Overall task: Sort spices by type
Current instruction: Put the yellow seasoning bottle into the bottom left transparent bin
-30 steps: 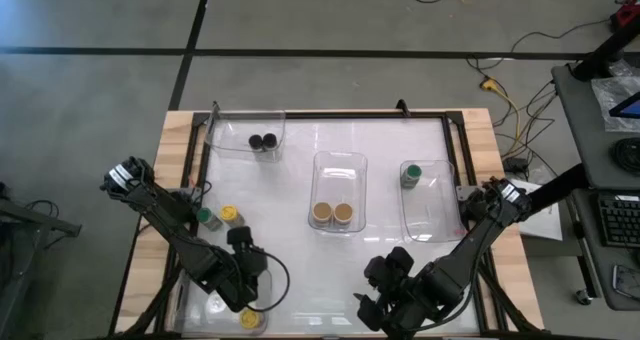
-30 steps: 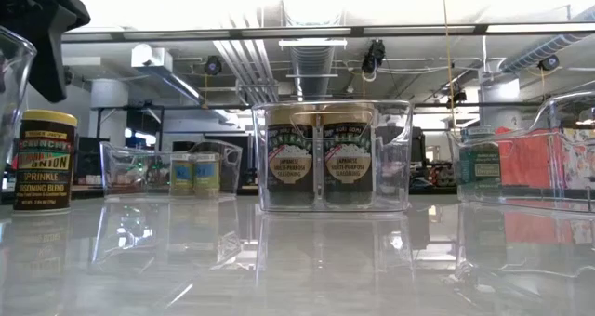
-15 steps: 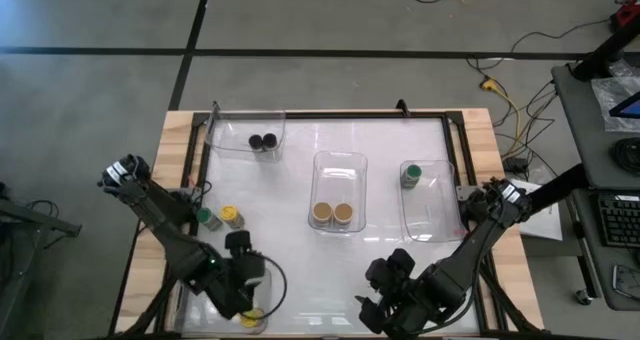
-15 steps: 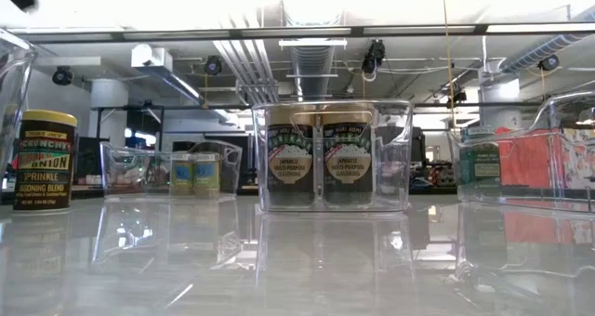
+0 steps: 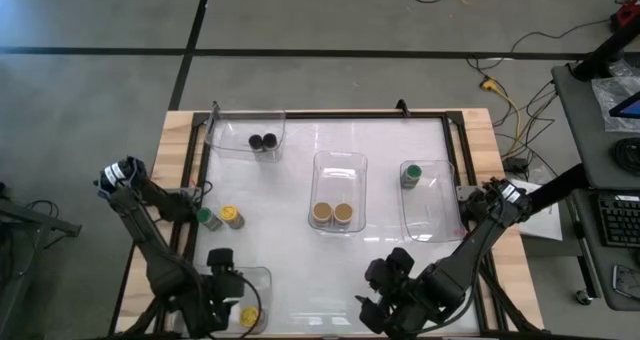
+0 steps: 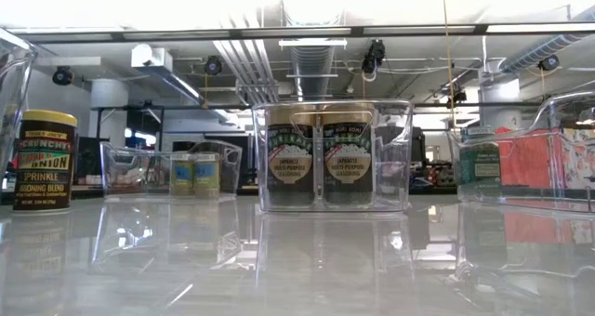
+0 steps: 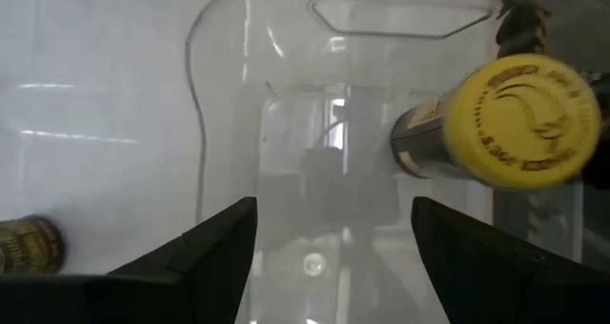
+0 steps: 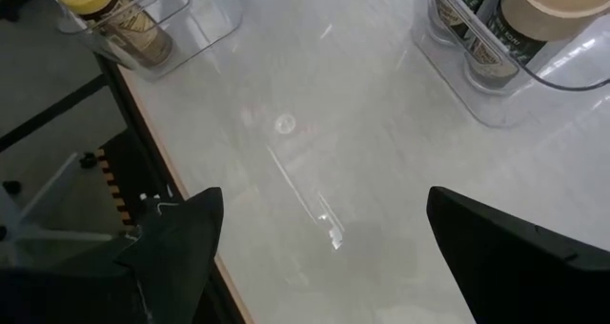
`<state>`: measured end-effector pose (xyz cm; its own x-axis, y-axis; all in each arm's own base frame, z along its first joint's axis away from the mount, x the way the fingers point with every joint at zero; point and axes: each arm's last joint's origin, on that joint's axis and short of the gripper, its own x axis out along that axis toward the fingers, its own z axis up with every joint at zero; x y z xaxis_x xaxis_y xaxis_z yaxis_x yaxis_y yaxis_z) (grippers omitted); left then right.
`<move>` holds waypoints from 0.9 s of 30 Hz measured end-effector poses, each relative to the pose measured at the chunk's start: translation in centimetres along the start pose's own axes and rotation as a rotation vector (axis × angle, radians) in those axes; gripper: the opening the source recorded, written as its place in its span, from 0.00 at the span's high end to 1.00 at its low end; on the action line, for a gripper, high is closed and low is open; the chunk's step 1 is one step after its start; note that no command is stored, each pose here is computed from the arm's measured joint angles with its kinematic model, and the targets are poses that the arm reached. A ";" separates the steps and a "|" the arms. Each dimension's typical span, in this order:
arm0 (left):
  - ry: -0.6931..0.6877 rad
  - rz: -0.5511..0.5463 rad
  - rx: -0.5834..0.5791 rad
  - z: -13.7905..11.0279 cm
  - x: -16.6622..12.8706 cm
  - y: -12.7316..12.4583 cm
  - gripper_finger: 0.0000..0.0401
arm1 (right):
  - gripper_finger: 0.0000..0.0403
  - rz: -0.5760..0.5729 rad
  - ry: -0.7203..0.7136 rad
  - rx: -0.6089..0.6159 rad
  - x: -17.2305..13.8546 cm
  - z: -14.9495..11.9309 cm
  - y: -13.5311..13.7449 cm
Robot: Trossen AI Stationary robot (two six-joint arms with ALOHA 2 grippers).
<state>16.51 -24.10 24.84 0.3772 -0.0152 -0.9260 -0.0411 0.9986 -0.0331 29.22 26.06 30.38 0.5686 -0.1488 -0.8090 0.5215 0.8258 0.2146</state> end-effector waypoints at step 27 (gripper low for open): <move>-0.011 -0.084 -0.035 -0.6 2.9 -0.9 0.34 | 0.11 0.000 -0.001 0.002 0.0 0.0 0.0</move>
<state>17.04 -25.11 21.99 0.3908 -0.0984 -0.9152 -0.0414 0.9914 -0.1242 29.22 26.06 30.37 0.5692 -0.1489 -0.8086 0.5227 0.8246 0.2162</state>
